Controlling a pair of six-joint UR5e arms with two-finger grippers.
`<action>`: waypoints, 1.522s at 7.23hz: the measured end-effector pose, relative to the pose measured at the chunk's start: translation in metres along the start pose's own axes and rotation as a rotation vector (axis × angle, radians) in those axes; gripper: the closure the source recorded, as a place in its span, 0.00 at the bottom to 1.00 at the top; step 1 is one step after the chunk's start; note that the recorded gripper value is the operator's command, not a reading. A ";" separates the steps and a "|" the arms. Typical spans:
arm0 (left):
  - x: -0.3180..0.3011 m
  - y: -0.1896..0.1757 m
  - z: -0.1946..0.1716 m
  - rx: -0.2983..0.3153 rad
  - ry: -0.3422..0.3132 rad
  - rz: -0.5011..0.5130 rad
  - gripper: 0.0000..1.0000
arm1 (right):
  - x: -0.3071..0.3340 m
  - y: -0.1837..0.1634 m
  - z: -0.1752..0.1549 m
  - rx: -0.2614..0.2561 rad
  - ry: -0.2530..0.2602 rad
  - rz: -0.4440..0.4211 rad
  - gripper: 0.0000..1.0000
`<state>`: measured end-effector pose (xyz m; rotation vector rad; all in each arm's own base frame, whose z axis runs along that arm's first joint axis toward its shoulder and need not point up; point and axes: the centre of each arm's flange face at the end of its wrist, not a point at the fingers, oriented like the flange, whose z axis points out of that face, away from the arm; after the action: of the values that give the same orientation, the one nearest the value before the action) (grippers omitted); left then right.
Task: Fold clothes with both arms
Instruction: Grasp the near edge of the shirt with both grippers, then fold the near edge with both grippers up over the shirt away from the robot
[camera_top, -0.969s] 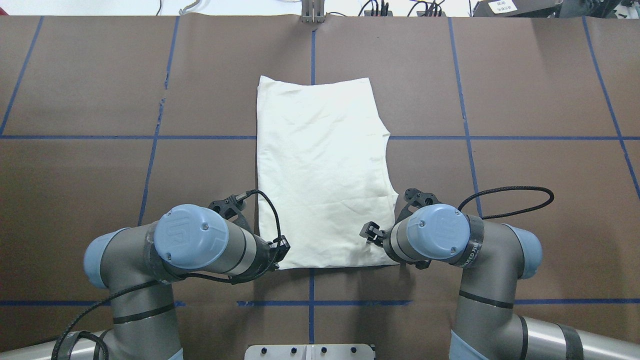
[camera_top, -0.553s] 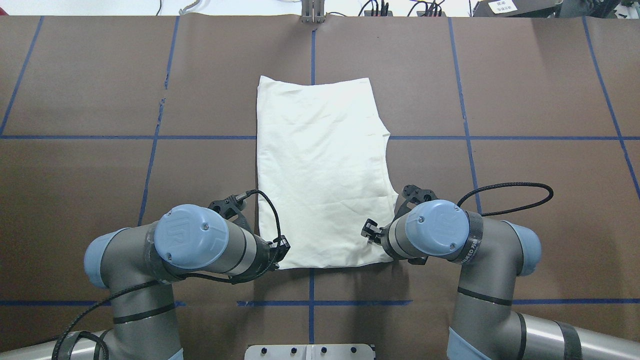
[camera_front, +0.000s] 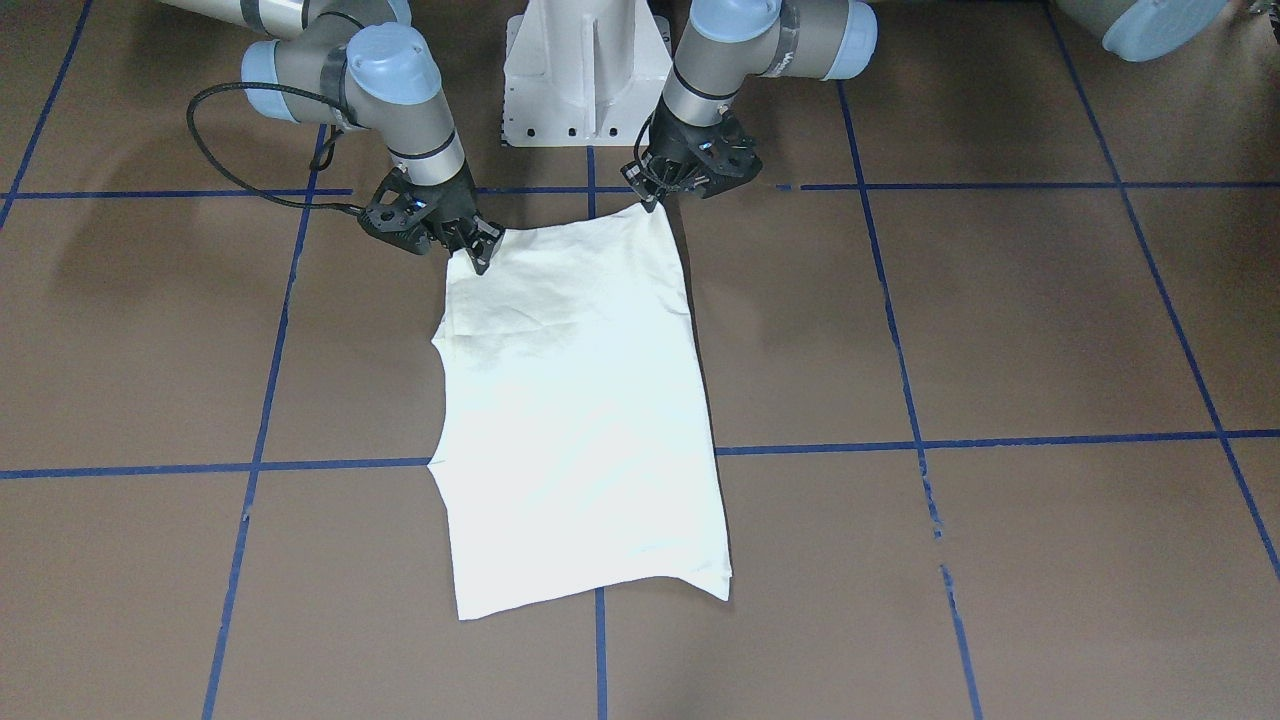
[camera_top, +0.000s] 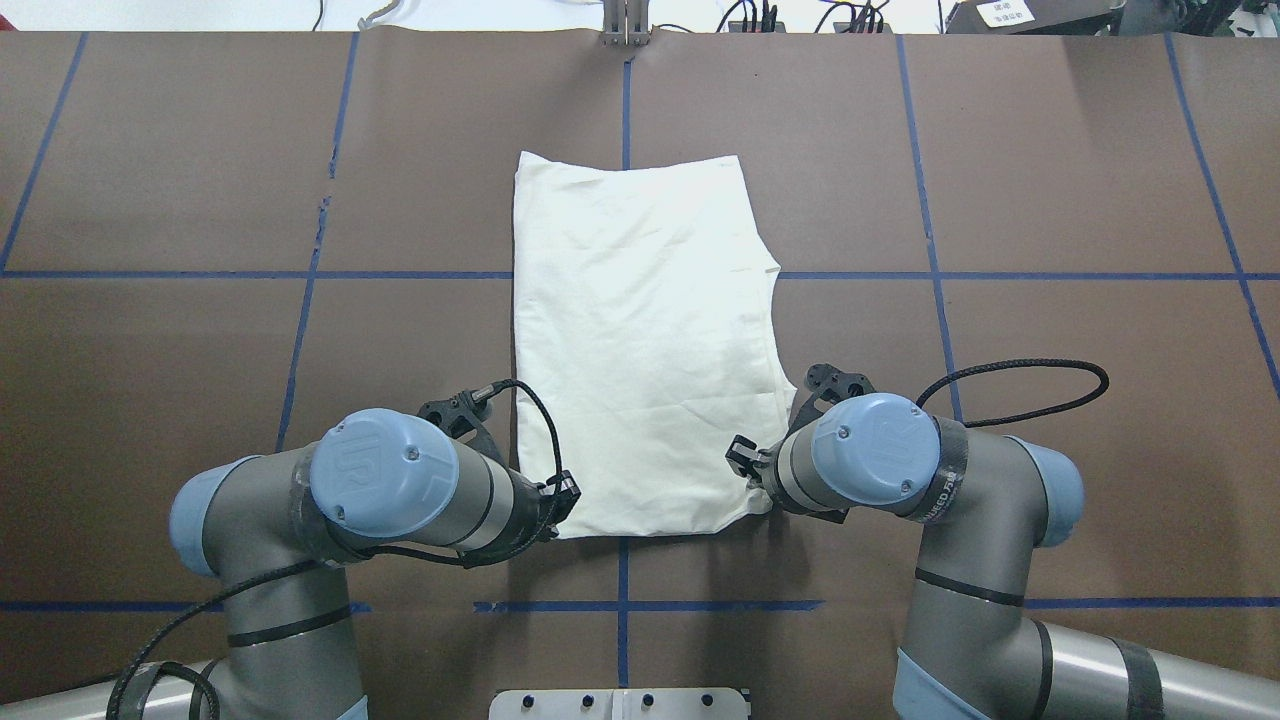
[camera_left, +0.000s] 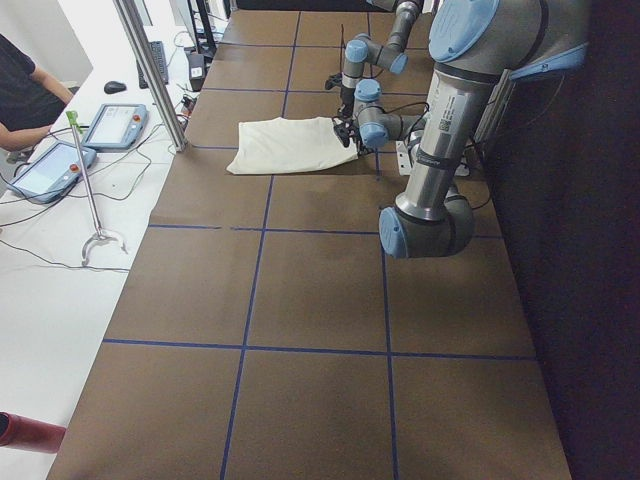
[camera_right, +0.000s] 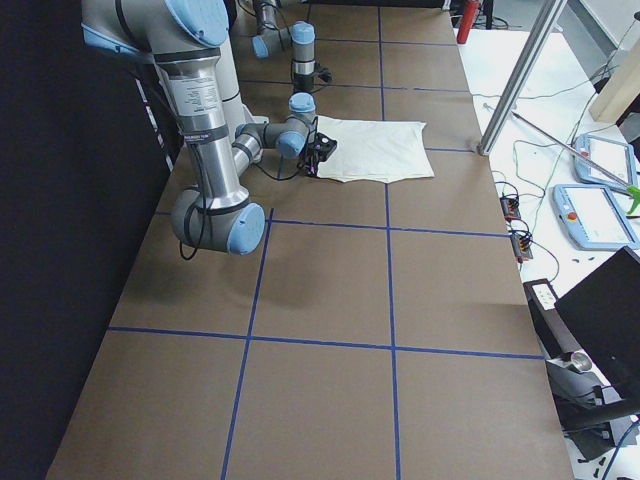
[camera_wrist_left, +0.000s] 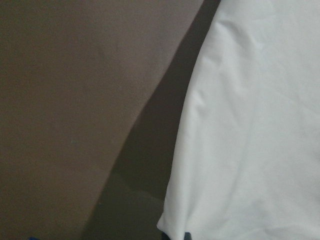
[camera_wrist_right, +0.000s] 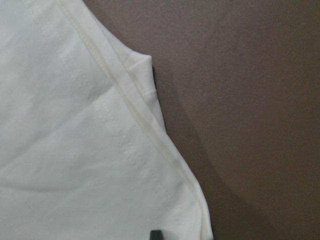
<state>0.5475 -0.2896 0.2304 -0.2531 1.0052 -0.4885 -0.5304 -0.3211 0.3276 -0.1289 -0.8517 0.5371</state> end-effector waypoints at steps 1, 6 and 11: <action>0.000 0.000 0.000 0.000 0.000 0.000 1.00 | 0.000 0.000 -0.001 0.000 -0.001 0.000 1.00; -0.003 0.018 -0.014 -0.025 0.020 0.020 1.00 | -0.008 0.007 -0.030 -0.042 -0.053 -0.011 1.00; -0.018 0.081 -0.076 -0.116 0.029 0.070 1.00 | 0.027 0.057 -0.090 -0.145 -0.125 -0.082 1.00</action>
<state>0.4967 -0.2090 0.1699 -0.3143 1.0685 -0.3712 -0.4715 -0.2494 0.2690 -0.1936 -1.0142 0.4088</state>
